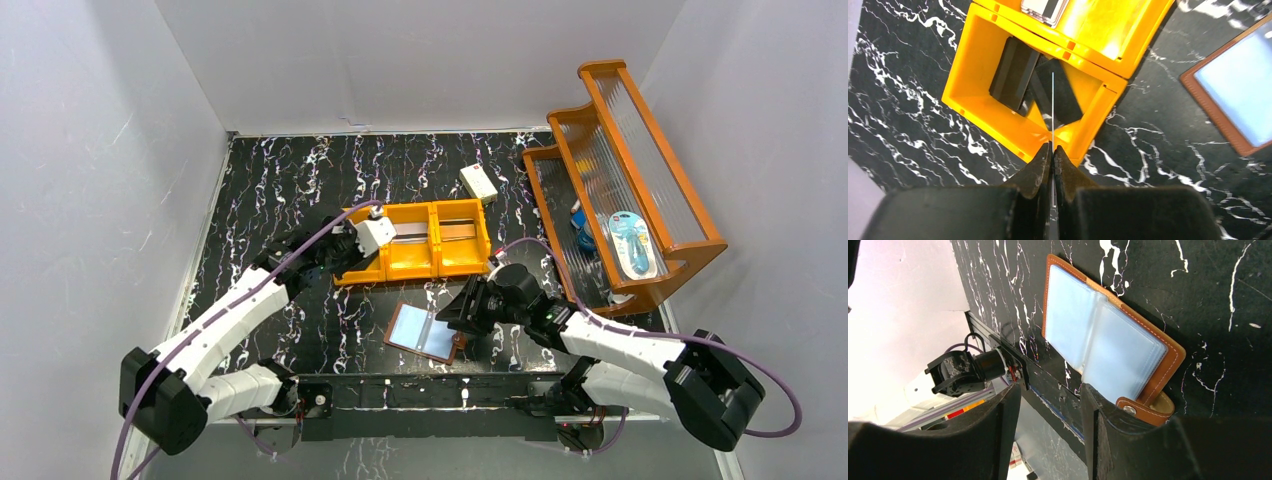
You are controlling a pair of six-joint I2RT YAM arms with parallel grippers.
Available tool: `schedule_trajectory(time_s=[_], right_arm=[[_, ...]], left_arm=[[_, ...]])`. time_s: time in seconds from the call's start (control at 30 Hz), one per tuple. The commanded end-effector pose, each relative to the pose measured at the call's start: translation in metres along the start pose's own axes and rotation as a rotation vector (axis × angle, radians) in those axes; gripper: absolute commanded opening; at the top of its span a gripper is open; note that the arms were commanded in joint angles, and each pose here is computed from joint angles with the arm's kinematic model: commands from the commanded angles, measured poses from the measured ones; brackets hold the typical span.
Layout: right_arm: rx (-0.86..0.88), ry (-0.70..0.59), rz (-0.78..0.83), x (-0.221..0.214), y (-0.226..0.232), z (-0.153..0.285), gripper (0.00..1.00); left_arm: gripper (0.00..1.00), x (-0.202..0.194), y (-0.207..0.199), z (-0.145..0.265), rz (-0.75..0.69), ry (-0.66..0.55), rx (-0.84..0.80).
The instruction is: Take the credit cards out of the card holder
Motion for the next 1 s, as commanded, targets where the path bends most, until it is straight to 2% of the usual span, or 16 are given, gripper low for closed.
schedule_trajectory(time_s=[0.0,0.1,0.3,0.5,0.63,0.97], right_arm=[[0.015,-0.028,0.007,0.004,0.006,0.003,0.56],[-0.003,-0.022,0.002,0.001,-0.002,0.004,0.57],[-0.020,-0.016,-0.008,-0.004,-0.011,0.005,0.57],[-0.018,-0.023,-0.017,-0.005,-0.014,0.006,0.57],[-0.010,-0.032,-0.016,-0.004,-0.012,0.008,0.57],[-0.001,-0.037,-0.015,-0.003,-0.009,0.010,0.57]], left_arm=[[0.00,0.001,0.021,-0.010,-0.199,0.046,0.054],[0.00,-0.003,0.031,-0.022,-0.275,0.087,0.085],[0.00,0.012,0.039,-0.038,-0.329,0.044,0.097],[0.00,0.004,0.035,-0.057,-0.394,0.098,0.020],[0.00,0.004,0.044,-0.066,-0.410,0.088,0.067],[0.00,-0.015,0.058,-0.103,-0.411,0.166,0.084]])
Point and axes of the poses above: each gripper's point midway between its finger pads, its own z axis back along the fingers, its own y axis along the line the jaws close on, x = y × z, the point moved 2 cm from there along z, back along the fingers, and after that the axes turned 6 degrees about z, right-handed, at the moved point
